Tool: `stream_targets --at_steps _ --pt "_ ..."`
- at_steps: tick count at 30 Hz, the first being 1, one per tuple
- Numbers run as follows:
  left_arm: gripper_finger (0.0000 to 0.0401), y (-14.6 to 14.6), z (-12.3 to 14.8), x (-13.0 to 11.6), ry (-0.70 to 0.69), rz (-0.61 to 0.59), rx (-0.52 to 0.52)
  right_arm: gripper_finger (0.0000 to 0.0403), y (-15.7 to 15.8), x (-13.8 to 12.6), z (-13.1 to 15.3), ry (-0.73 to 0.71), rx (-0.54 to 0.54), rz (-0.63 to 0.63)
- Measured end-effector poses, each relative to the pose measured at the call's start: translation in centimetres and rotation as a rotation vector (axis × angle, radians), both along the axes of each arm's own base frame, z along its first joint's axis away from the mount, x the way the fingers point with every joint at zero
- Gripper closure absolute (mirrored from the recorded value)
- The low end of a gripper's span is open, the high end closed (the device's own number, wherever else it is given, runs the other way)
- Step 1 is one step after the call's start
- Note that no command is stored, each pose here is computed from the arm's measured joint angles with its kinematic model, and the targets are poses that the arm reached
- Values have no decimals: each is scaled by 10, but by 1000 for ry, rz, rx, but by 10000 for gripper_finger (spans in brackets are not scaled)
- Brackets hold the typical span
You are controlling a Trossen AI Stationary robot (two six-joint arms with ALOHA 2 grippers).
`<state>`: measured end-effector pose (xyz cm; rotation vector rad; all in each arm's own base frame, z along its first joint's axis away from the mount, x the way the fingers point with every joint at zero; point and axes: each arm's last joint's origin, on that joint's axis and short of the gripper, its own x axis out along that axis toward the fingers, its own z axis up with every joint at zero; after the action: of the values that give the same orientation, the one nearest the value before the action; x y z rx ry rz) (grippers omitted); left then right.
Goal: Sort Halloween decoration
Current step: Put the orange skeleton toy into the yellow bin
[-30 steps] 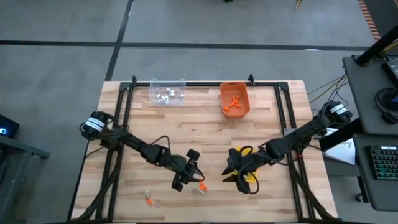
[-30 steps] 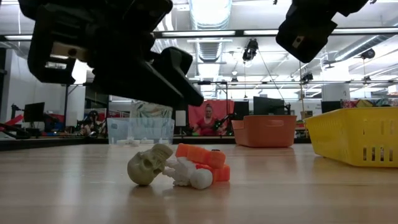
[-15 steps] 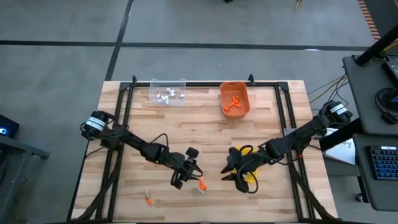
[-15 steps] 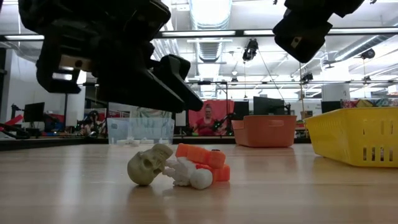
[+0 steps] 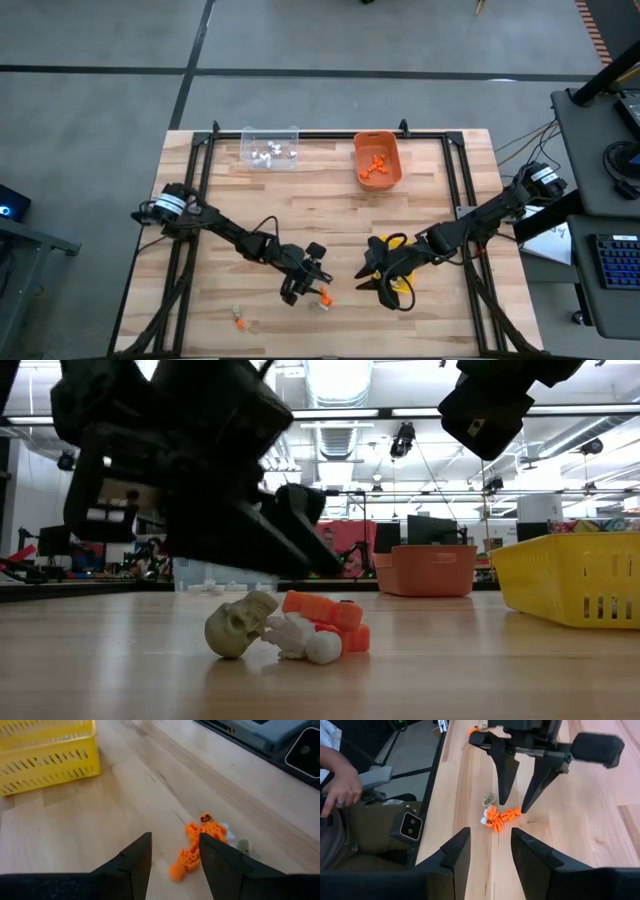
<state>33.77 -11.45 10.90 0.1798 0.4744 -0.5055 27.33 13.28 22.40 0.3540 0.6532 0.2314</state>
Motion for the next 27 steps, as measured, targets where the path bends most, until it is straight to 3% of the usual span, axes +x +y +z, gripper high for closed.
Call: stream_targets --at_steps 21,27 --pt "260 15 -29 5 61 -62 -21 271 -3 1 0 -5 -14 -23" --pt "285 18 -30 4 66 -51 -18 271 -3 1 0 -6 -15 -25"
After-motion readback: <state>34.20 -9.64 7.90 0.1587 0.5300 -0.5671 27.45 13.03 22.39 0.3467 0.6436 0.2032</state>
